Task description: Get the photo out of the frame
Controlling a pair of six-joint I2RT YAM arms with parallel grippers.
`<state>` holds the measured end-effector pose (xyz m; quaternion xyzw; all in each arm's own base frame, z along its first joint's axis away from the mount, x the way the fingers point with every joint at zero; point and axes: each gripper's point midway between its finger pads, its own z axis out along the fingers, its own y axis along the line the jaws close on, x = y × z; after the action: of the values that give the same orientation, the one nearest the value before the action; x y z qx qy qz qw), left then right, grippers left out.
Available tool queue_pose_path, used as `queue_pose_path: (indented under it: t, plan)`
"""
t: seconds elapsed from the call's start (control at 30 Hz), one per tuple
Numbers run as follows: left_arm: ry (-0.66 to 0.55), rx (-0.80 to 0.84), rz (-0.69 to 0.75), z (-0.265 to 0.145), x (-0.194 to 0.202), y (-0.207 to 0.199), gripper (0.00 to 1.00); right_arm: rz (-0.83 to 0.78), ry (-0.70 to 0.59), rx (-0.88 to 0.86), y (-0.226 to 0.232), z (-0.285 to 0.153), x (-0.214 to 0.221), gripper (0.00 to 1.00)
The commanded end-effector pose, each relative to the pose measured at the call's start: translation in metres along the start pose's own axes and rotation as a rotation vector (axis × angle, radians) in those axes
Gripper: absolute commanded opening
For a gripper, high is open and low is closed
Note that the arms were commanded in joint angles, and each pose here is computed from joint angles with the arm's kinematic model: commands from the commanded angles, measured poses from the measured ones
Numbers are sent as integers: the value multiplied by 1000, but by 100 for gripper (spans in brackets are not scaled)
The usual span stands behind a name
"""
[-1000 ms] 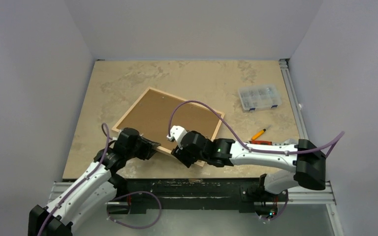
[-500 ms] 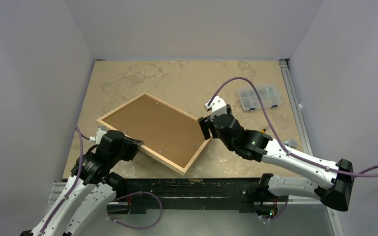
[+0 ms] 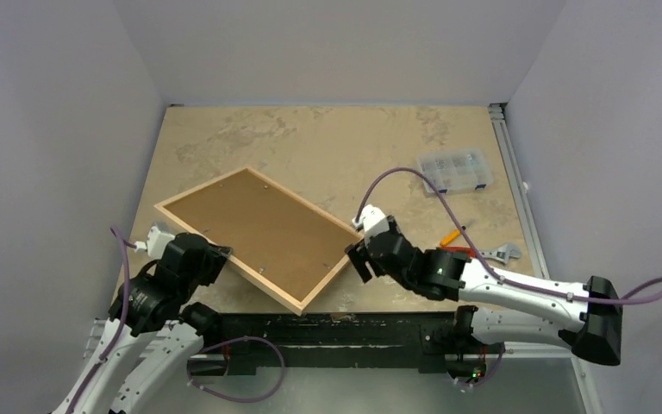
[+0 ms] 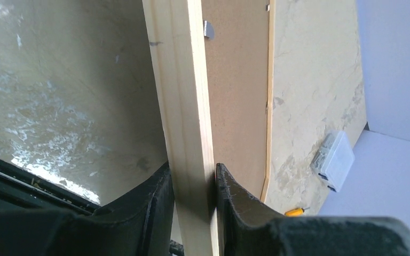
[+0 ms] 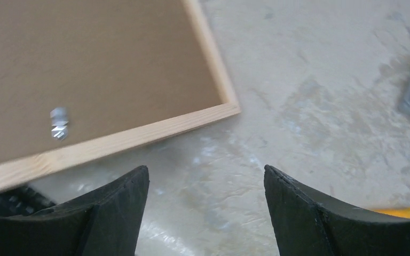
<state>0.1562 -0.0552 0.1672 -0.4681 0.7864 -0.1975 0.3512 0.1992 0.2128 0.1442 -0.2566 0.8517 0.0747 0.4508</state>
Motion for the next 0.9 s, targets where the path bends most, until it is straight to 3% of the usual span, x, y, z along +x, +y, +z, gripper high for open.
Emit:
queue_pose_path:
  t: [0.0, 0.4, 0.63, 0.87]
  plan:
    - [-155, 2, 124, -16, -38, -10, 0, -199, -102, -139, 57, -27, -12, 76]
    - [-232, 36, 165, -37, -63, -31, 0, -477, -434, -328, 145, -57, -29, 77]
    - [-218, 54, 168, -37, -60, -39, 0, -419, -629, -263, 165, -55, -61, 76]
    - [-220, 59, 184, -41, -63, -44, 0, -450, -712, -230, 189, -45, -74, 69]
